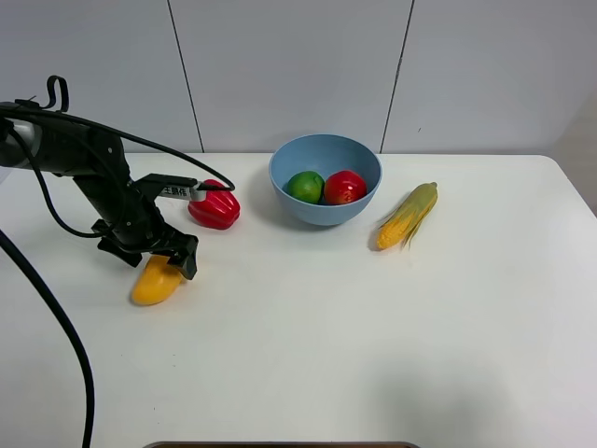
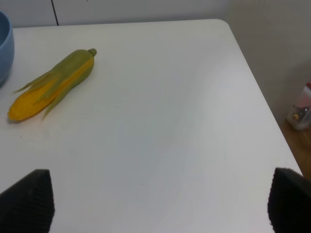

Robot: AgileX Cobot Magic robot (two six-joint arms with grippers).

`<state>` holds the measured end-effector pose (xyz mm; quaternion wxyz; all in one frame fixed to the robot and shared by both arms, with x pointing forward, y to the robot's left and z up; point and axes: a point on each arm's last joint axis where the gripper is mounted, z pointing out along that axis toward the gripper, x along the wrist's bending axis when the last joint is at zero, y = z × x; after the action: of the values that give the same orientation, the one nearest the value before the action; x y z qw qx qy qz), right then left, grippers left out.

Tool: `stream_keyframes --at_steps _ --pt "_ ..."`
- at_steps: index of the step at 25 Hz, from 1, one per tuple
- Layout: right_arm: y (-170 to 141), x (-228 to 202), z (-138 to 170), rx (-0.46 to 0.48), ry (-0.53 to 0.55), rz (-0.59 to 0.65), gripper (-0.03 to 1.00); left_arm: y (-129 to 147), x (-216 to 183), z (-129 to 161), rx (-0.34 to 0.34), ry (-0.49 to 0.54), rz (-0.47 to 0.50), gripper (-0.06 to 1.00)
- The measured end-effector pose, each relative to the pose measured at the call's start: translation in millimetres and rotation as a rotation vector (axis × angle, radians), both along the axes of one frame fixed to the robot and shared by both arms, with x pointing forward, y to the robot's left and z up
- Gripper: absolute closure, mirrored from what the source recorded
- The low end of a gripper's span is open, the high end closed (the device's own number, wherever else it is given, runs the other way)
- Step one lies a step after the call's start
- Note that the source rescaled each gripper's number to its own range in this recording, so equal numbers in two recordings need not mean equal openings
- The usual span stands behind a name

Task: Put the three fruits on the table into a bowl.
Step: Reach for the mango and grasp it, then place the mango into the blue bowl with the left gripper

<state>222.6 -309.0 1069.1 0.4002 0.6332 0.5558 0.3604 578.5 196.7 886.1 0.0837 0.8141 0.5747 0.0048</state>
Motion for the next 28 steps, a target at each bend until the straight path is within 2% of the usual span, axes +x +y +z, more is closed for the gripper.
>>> stream_keyframes --at_steps 12,14,16,19,22,28 --pt "0 0 0 0.0 0.0 0.0 0.32 0 3 -19 0.021 0.013 -0.011 -0.06" --pt "0 0 0 0.0 0.0 0.0 0.32 0 3 -20 0.023 0.012 -0.015 -0.02" --pt "0 0 0 0.0 0.0 0.0 0.32 0 3 -20 0.028 0.012 -0.02 0.13" --pt "0 0 0 0.0 0.0 0.0 0.32 1 3 -20 0.036 0.012 -0.029 0.51" --pt "0 0 0 0.0 0.0 0.0 0.32 1 2 -21 0.038 0.021 -0.03 0.94" --pt "0 0 0 0.0 0.0 0.0 0.32 1 2 -21 0.035 0.031 -0.027 0.94"
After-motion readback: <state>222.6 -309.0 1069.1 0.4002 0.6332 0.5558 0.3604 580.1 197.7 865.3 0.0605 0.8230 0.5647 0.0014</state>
